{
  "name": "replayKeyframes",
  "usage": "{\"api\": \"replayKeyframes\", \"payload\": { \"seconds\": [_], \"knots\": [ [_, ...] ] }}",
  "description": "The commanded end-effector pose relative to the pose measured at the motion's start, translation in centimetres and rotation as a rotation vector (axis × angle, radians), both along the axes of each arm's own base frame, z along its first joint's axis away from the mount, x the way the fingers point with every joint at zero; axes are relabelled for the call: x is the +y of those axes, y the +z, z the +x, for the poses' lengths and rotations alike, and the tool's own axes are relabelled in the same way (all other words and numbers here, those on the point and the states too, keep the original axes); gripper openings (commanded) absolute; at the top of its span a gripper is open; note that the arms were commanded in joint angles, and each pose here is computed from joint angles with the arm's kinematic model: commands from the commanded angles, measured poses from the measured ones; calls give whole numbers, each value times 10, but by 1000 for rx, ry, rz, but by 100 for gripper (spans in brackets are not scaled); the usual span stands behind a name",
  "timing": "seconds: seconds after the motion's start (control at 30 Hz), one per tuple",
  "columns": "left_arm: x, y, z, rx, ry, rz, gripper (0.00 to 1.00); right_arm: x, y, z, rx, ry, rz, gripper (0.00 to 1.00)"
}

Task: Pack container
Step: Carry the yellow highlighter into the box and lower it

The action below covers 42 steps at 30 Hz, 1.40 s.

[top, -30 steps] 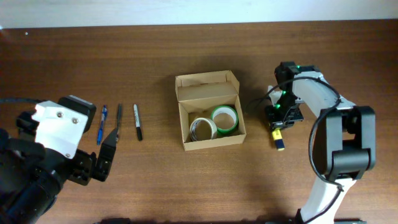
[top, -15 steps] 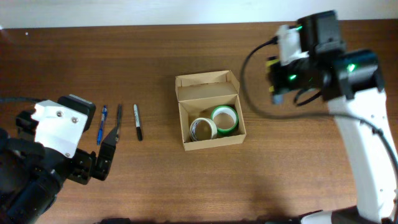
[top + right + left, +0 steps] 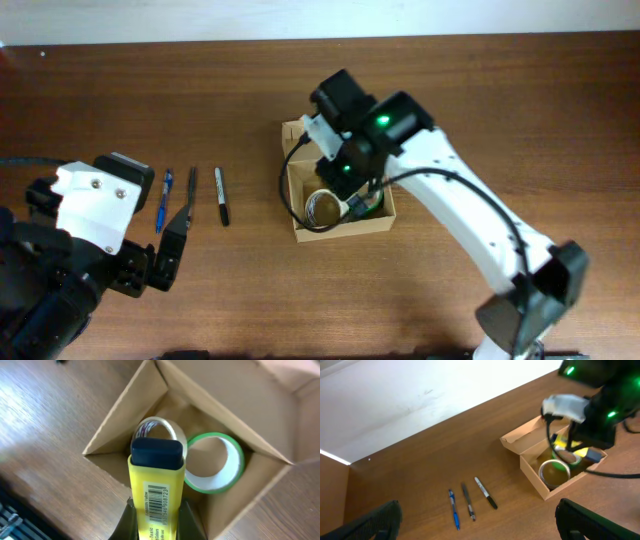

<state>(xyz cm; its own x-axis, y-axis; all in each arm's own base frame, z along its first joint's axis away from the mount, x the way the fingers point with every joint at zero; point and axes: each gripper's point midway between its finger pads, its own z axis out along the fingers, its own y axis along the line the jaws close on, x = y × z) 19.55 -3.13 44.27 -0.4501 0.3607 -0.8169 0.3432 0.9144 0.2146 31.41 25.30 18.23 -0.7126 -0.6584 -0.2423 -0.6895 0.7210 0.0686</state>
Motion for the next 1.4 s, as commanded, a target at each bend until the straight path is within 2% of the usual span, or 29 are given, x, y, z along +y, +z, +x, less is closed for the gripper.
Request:
{"api": "replayKeyframes", "payload": {
  "seconds": [0.0, 0.4, 0.67, 0.93, 1.07, 1.2, 1.37],
  "knots": [
    [-2, -1, 0, -1, -18, 10, 99, 4, -21, -1, 43, 42, -31, 4],
    [-3, -2, -1, 8, -22, 8, 99, -22, -66, 30, 113, -38, -89, 4],
    [-4, -2, -1, 6, -27, 4, 99, -44, -71, 43, 126, -101, -91, 4],
    [-4, -2, -1, 6, -27, 4, 99, -43, -71, 43, 129, -103, -88, 4],
    [-4, -2, -1, 6, -27, 4, 99, -43, -71, 43, 130, -103, -87, 16],
    [-4, -2, -1, 6, -27, 4, 99, -43, -71, 43, 130, -103, -87, 20],
    [-4, -2, -1, 6, -27, 4, 99, -42, -71, 43, 132, -103, -84, 19]
  ]
}}
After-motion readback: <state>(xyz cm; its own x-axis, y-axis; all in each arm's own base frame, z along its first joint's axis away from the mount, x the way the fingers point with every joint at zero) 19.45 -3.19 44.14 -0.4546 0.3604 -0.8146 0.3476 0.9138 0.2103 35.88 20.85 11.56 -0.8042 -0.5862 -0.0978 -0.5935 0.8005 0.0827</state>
